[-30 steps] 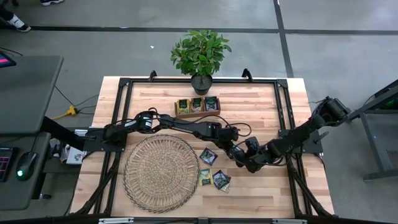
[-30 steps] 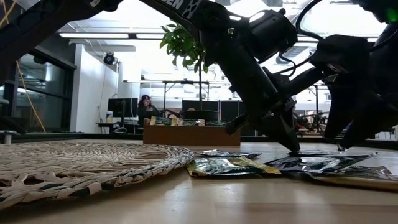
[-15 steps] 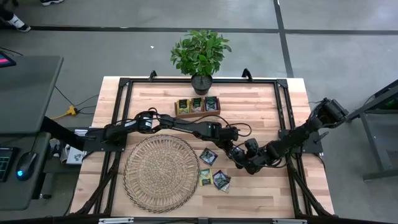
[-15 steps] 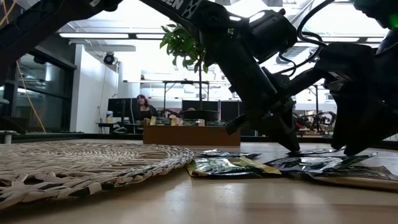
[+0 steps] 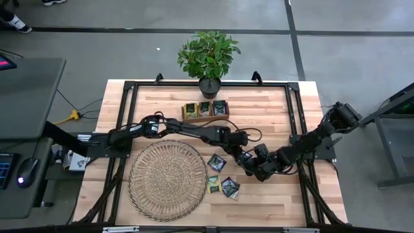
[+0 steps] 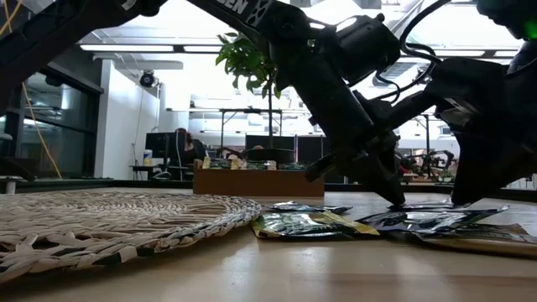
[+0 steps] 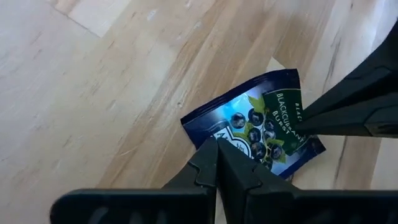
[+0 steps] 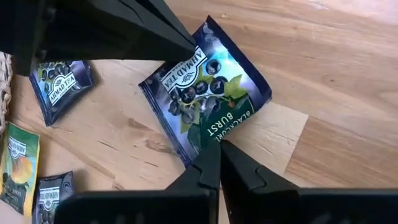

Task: Pick & Place Tea
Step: Put the blue tea bag into the right section of the wooden organizer

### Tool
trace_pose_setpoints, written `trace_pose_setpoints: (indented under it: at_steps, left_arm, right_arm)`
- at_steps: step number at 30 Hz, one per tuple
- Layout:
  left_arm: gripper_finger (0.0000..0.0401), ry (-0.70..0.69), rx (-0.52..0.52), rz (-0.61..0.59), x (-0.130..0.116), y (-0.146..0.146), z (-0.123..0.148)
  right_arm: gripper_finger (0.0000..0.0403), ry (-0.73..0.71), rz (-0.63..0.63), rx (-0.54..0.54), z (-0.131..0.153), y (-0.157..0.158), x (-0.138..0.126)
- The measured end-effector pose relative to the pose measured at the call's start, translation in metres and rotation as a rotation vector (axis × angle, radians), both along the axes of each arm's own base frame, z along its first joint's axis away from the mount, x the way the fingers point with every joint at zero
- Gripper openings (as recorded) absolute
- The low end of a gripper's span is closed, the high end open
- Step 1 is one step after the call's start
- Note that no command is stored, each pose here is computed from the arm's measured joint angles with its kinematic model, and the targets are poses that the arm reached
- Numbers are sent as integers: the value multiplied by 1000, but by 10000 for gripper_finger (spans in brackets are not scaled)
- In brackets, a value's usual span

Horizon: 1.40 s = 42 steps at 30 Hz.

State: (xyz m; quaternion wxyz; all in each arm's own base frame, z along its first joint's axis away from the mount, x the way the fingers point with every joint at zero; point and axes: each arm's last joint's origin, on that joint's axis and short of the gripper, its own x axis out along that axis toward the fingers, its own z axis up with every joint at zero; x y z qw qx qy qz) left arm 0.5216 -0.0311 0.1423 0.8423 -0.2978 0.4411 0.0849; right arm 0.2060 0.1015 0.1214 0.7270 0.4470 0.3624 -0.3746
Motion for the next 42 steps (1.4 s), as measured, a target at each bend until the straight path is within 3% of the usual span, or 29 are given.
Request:
trace_pose_setpoints:
  at_steps: [12,16,19,22,24,27,29,33,35,38,42]
  left_arm:
    - [17,2,-19,-103,-8,30,24]
    - [17,71,10,-131,-17,42,27]
    - [17,31,40,-156,-19,48,43]
    - [17,81,86,-184,-34,51,63]
    - [17,25,140,-193,-31,56,72]
    - [17,91,158,-213,-45,62,82]
    - [17,15,196,-206,-46,68,100]
    - [17,23,227,-209,-64,74,128]
    - [17,-44,258,-188,-61,81,137]
    - [17,-5,256,-172,-77,91,150]
    - [17,-118,305,-130,-92,108,182]
  right_arm:
    - [1,10,58,-50,0,7,-5]
    - [0,13,87,-67,0,7,-5]
    - [0,15,112,-71,2,7,-5]
    - [0,-8,127,-74,9,5,-5]
    - [0,-28,136,-89,17,3,-7]
    - [0,-42,159,-107,30,-4,-11]
    - [0,-26,192,-134,43,-10,-12]
    - [0,41,305,-196,74,-26,-7]
    - [0,77,360,-226,90,-35,-2]
    - [0,114,436,-270,112,-49,6]
    - [0,137,529,-332,138,-69,16]
